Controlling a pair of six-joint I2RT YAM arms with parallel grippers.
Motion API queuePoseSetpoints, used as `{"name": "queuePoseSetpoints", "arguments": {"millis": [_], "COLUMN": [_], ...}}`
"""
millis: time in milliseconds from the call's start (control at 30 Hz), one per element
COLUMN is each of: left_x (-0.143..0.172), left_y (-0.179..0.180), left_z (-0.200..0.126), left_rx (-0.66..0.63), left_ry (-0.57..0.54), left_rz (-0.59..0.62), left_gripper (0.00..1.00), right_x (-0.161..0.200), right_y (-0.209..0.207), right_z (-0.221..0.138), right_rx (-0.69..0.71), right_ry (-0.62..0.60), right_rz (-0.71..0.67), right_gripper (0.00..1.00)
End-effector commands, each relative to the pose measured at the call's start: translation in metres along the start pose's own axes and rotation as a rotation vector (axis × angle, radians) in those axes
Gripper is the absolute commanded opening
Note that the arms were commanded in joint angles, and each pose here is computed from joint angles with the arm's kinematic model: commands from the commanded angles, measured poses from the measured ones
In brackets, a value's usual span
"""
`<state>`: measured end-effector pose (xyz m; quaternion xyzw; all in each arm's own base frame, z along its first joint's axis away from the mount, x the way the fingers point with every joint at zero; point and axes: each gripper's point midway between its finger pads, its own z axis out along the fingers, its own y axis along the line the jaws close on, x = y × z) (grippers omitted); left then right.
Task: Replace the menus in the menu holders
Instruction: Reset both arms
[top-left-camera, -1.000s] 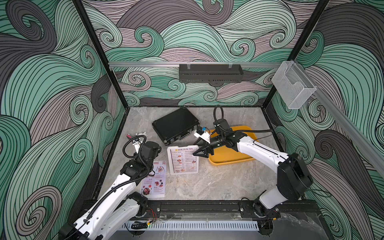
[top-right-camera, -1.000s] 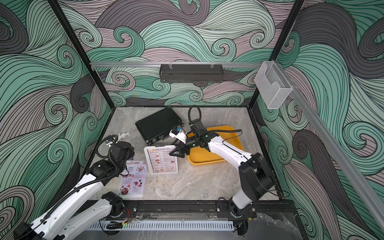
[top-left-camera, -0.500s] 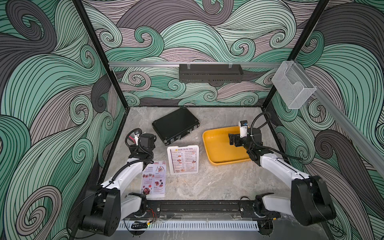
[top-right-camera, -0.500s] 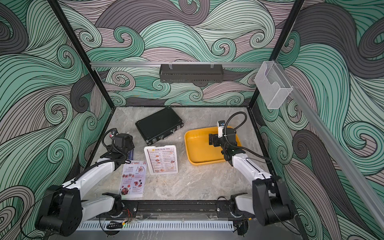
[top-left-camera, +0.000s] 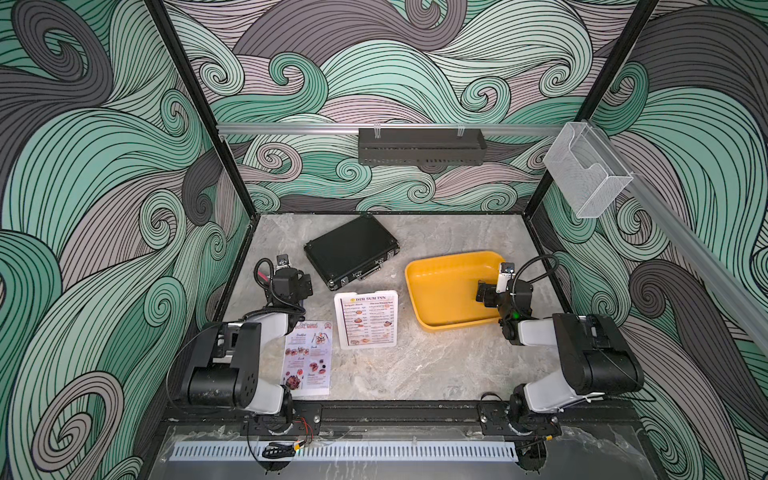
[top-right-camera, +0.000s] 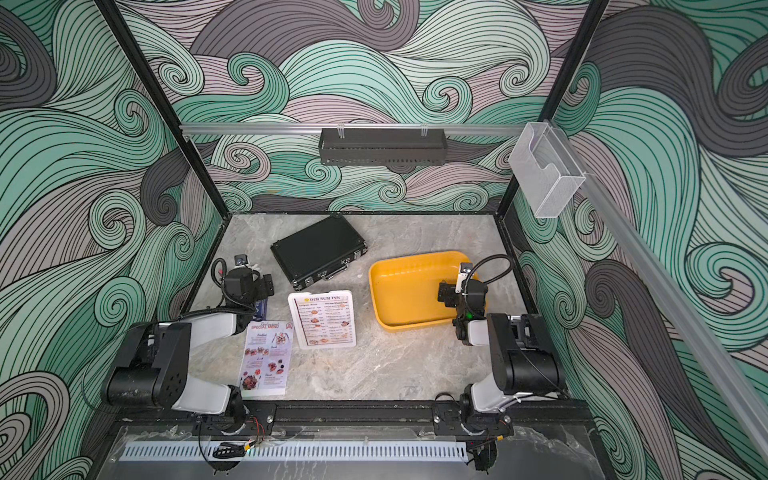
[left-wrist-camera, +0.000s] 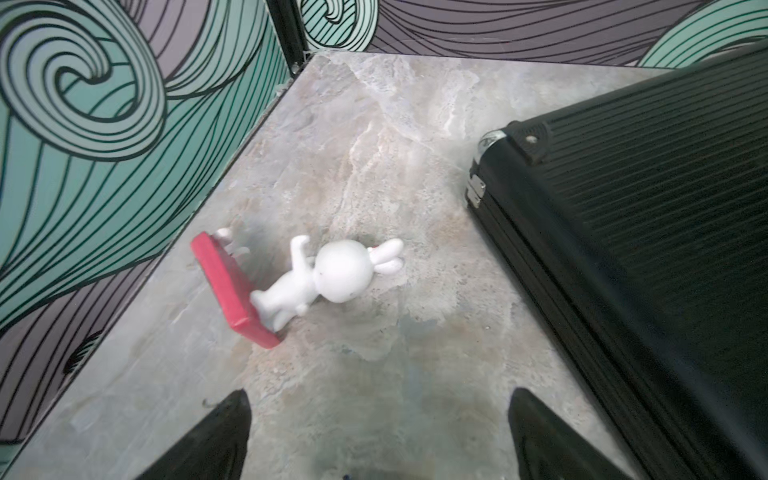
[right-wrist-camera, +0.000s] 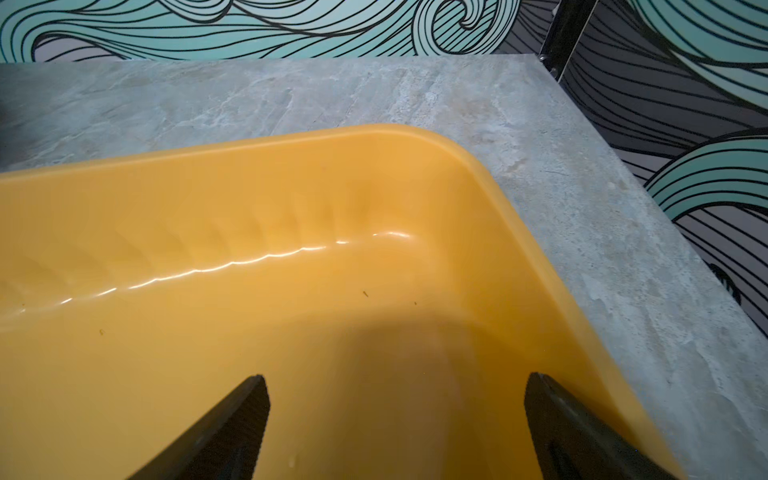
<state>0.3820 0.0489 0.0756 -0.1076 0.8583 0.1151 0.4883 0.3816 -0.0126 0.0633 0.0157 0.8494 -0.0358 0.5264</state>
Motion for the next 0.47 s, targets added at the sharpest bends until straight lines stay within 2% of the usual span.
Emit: {"name": "queuePoseSetpoints", "arguments": {"millis": [0,100,433], "left_x": [-0.018,-0.016,-0.016], "left_y": [-0.009,-0.006,-0.002], "left_z": [0.004,0.005,0.006], "left_rx": [0.061,0.069,0.052], "left_ry": [-0.139,-0.078,-0.081], "left_rz": [0.007,-0.014,-0.031], "left_gripper": [0.96,0.96,0.99], "right_x": [-0.034,-0.033,-0.034], "right_y": [0.001,0.012,0.015], "right_z": [-0.001,0.001,0.001], "right_rx": [0.004,-0.014,-0.038], "right_ry": [-0.104,-0.094,-0.093], "right_rz": [0.026,-0.023,-0.027], "right_gripper": [0.99,0.99,0.99]}}
